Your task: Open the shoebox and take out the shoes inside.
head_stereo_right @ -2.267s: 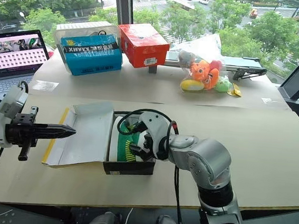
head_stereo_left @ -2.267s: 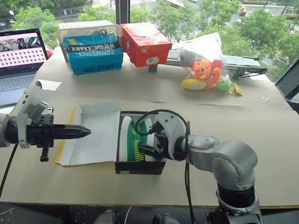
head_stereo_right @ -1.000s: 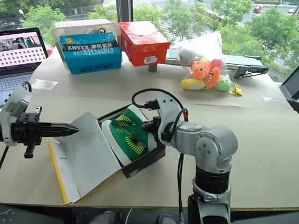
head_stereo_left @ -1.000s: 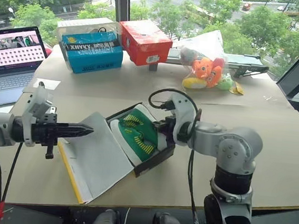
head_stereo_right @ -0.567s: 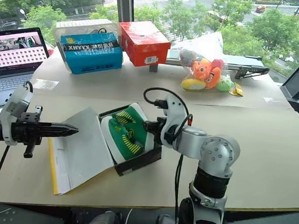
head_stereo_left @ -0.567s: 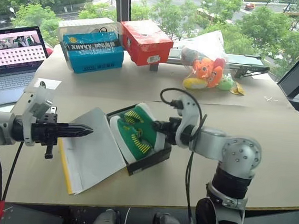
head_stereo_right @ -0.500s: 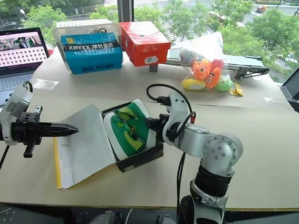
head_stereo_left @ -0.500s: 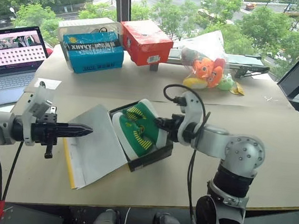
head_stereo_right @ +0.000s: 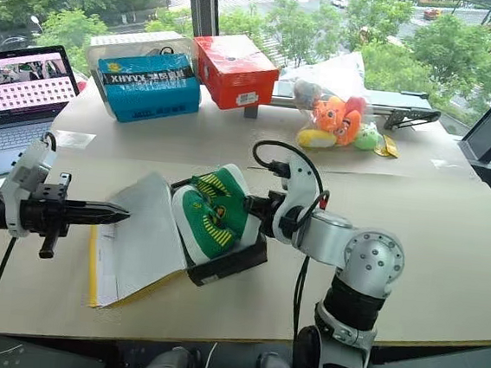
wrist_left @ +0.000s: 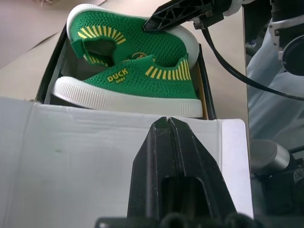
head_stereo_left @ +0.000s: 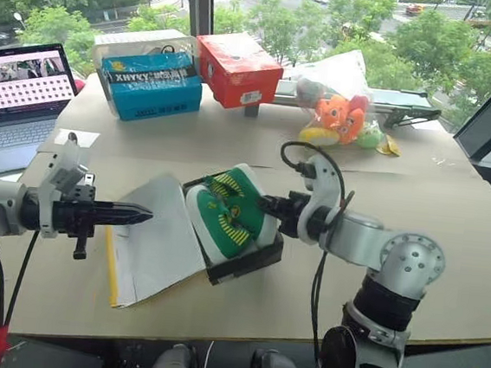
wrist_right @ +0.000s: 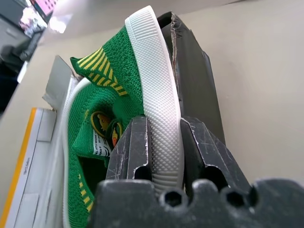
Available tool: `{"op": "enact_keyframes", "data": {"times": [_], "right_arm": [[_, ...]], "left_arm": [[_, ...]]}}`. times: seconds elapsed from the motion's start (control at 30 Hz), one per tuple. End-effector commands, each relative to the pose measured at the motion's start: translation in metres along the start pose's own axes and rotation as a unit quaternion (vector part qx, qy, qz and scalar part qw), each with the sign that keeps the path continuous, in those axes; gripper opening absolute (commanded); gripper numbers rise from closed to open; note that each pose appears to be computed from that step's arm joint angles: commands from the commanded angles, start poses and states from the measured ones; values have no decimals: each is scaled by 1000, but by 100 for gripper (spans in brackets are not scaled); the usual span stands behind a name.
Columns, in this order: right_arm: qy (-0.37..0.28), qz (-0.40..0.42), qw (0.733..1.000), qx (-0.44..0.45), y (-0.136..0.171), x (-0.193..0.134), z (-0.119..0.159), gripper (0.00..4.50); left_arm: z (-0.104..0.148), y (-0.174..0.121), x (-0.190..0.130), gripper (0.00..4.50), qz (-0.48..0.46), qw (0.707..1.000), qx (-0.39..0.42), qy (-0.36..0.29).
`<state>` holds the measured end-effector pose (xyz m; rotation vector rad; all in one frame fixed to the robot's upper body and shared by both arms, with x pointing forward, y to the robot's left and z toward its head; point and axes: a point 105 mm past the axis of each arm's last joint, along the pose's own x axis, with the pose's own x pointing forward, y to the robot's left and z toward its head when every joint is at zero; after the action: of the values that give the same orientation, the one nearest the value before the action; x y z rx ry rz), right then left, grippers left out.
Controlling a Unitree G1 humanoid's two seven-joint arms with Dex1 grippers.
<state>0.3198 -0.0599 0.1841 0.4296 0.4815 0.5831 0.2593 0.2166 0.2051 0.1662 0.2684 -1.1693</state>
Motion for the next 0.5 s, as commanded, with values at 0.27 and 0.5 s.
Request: {"op": "enact_keyframes", "data": {"times": [0.27, 0.5], "right_arm": [[-80, 58, 995, 11, 23, -19, 39, 48], [-62, 61, 991, 100, 11, -24, 25, 48]], "left_arm": [[10, 1, -3, 0, -3, 1000, 27, 4], [11, 2, -2, 0, -5, 1000, 28, 6]]}}
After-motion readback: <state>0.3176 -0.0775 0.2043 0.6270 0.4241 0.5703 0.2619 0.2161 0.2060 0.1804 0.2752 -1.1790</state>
